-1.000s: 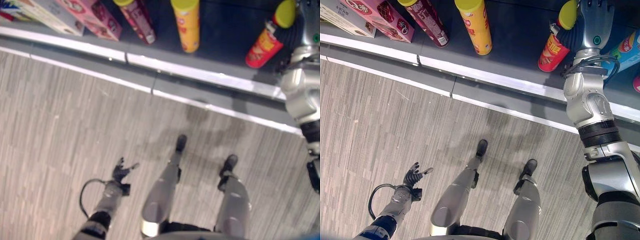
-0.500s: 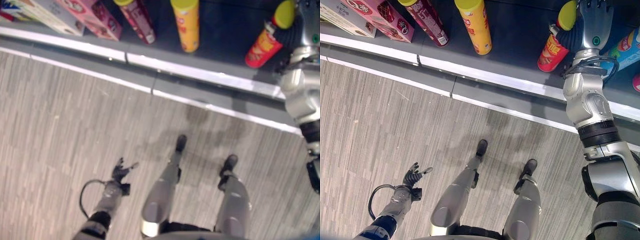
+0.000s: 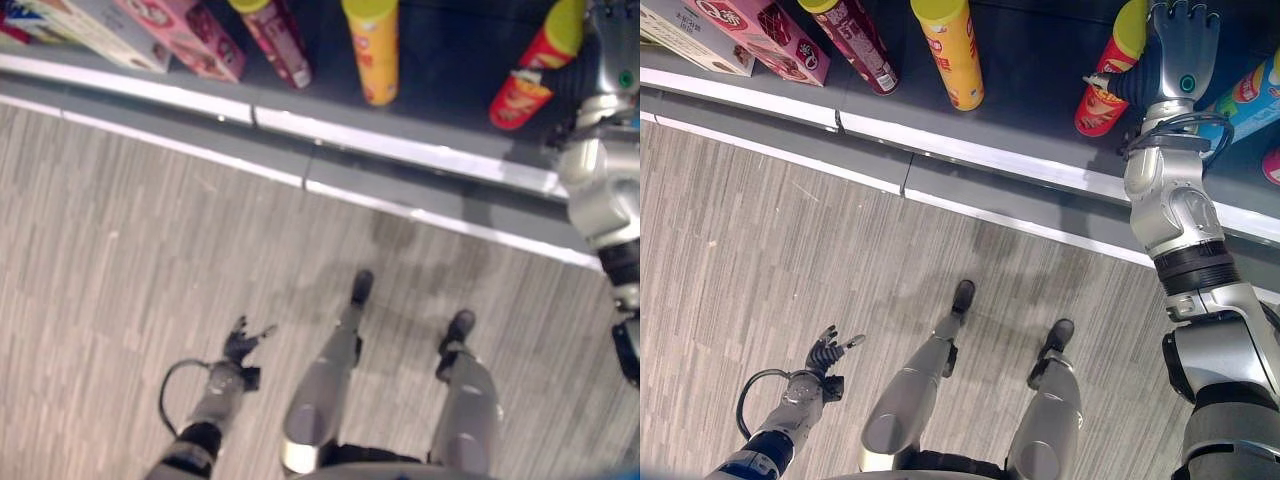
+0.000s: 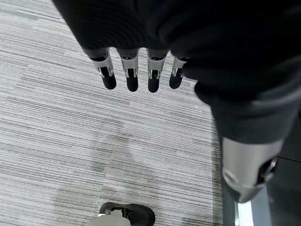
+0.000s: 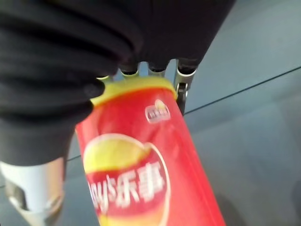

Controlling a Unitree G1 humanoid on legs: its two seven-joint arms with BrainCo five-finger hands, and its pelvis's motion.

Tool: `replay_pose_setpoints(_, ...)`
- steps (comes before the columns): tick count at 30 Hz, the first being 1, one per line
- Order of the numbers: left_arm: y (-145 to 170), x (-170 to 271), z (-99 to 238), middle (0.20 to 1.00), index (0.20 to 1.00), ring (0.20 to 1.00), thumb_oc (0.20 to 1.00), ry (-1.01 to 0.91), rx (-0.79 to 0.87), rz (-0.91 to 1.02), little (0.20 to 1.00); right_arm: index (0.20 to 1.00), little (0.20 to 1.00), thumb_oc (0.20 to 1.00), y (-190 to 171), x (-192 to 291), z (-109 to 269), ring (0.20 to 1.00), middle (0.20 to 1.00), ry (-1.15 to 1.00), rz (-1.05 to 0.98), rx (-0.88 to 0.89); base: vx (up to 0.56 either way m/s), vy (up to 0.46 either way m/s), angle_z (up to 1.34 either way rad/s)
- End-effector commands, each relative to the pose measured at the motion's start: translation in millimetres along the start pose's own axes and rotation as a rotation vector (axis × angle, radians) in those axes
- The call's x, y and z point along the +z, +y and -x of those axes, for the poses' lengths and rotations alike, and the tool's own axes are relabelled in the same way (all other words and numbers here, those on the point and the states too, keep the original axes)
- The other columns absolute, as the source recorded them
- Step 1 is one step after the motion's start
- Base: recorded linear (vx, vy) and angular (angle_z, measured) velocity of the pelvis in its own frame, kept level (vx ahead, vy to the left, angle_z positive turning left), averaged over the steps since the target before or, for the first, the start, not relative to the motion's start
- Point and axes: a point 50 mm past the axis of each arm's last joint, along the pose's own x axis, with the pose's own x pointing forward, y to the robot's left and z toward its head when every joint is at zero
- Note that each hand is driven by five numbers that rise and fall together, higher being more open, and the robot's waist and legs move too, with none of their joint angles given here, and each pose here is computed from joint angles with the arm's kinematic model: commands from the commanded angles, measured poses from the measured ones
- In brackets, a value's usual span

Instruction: Put the goods on the table back onto the shelves and tidy them up.

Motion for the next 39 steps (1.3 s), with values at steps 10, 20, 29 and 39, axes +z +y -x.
replay_pose_setpoints(10, 16, -15, 2, 1.0, 1.0, 1.0, 1.0, 0.063, 0.074, -0.007, 1.0, 1.0, 1.0, 1.0, -33, 12, 15, 1.0, 1.0, -0.066, -0.16, -0.193, 0.05, 0.003, -0.01)
replay_pose_setpoints(20, 35, -57, 21, 1.0, 1.0, 1.0, 1.0, 0.201, 0.059, 0.027, 1.0, 1.0, 1.0, 1.0, 20, 12, 193, 1.0, 1.0, 0.305, -1.353, 0.603, 0.11, 0.015, -0.12)
replay_pose_setpoints(29, 24, -71, 33, 1.0, 1.0, 1.0, 1.0, 0.213, -0.047, 0.003, 1.0, 1.0, 1.0, 1.0, 65, -5, 364, 1.0, 1.0, 0.873, -1.23, 1.275, 0.08, 0.023, -0.3)
replay_pose_setpoints(39, 26, -72, 33, 1.0, 1.0, 1.0, 1.0, 0.218, -0.022, 0.003, 1.0, 1.0, 1.0, 1.0, 75, 1, 365, 1.0, 1.0, 0.825, -1.085, 1.283, 0.03, 0.004, -0.08)
